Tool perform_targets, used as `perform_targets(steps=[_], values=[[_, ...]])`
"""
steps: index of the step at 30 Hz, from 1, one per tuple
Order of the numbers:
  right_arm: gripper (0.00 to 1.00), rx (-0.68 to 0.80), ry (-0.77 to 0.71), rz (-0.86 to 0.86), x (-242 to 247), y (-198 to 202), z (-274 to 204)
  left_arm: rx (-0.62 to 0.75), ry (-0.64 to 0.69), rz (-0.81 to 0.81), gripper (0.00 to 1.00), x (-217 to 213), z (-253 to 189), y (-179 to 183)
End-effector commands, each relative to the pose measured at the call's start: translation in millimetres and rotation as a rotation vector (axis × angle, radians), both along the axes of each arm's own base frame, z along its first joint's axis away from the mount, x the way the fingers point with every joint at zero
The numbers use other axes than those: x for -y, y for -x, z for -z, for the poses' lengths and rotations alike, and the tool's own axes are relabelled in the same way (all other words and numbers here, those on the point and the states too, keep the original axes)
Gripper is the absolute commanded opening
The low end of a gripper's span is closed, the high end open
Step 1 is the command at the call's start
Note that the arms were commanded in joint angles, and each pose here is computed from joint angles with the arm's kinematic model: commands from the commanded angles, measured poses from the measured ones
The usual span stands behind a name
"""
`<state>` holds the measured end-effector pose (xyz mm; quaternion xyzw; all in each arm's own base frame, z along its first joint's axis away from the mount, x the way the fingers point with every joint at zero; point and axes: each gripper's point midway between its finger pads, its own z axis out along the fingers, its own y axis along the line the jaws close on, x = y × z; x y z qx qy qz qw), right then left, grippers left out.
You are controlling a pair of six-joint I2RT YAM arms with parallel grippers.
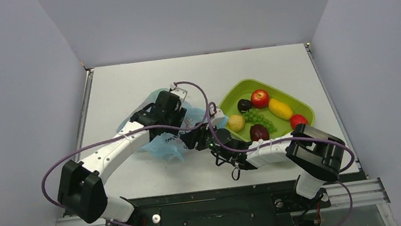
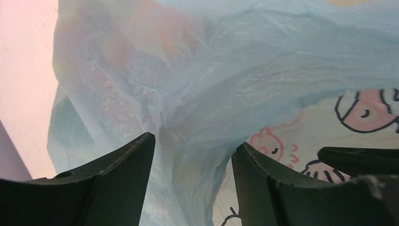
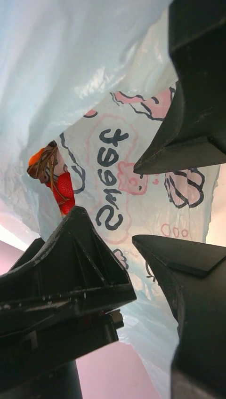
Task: Take the fake fruits out of the plastic bag
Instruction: Adjust the plastic bag at the center of the board.
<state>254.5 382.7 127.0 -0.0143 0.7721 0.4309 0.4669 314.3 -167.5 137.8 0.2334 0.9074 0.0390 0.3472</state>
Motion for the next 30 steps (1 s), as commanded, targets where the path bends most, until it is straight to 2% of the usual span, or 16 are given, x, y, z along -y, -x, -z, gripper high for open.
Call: perform_targets(steps=[1, 3, 5, 7, 10, 11, 16, 19, 22, 26, 30], values=[[0.46, 0.043, -0.087, 0.008, -5.7, -4.1, -28.6, 0.093, -0.067, -0.049, 0.58, -8.6, -9.0, -17.2], [0.47, 0.044, -0.086, 0.004, -9.1, -4.0, -29.2, 0.100, -0.116, -0.084, 0.57, -15.1, -6.7, -19.4], [0.47, 0.045, -0.084, -0.002, -14.1, -3.2, -29.5, 0.119, -0.137, -0.116, 0.47, -20.5, -10.6, -21.8], [0.47, 0.044, -0.080, -0.016, -21.8, -0.9, -30.0, 0.147, -0.117, -0.128, 0.32, -21.3, -19.6, -22.7], [0.47, 0.044, -0.075, -0.042, -34.8, 2.1, -33.6, 0.199, -0.039, -0.105, 0.04, -18.6, -38.3, -18.4], [0.46, 0.048, -0.085, -0.053, -40.4, 2.9, -39.5, 0.223, -0.012, -0.100, 0.01, -16.4, -44.5, -19.1], [0.43, 0.077, -0.121, -0.105, -58.1, 8.8, -63.4, 0.304, 0.136, -0.032, 0.00, -7.6, -67.5, -6.3], [0.42, 0.122, -0.167, -0.152, -70.6, 14.2, -82.6, 0.369, 0.219, -0.078, 0.00, -11.7, -83.9, -6.6], [0.42, 0.203, -0.197, -0.278, -92.8, 36.7, -98.0, 0.404, 0.311, -0.093, 0.00, -9.6, -93.4, -9.3], [0.40, 0.235, -0.189, -0.361, -113.4, 57.9, -82.9, 0.413, 0.373, -0.117, 0.00, -7.9, -97.2, -11.4], [0.38, 0.223, -0.114, -0.426, -127.0, 92.1, -36.8, 0.420, 0.368, -0.169, 0.00, -14.6, -95.5, -15.6]])
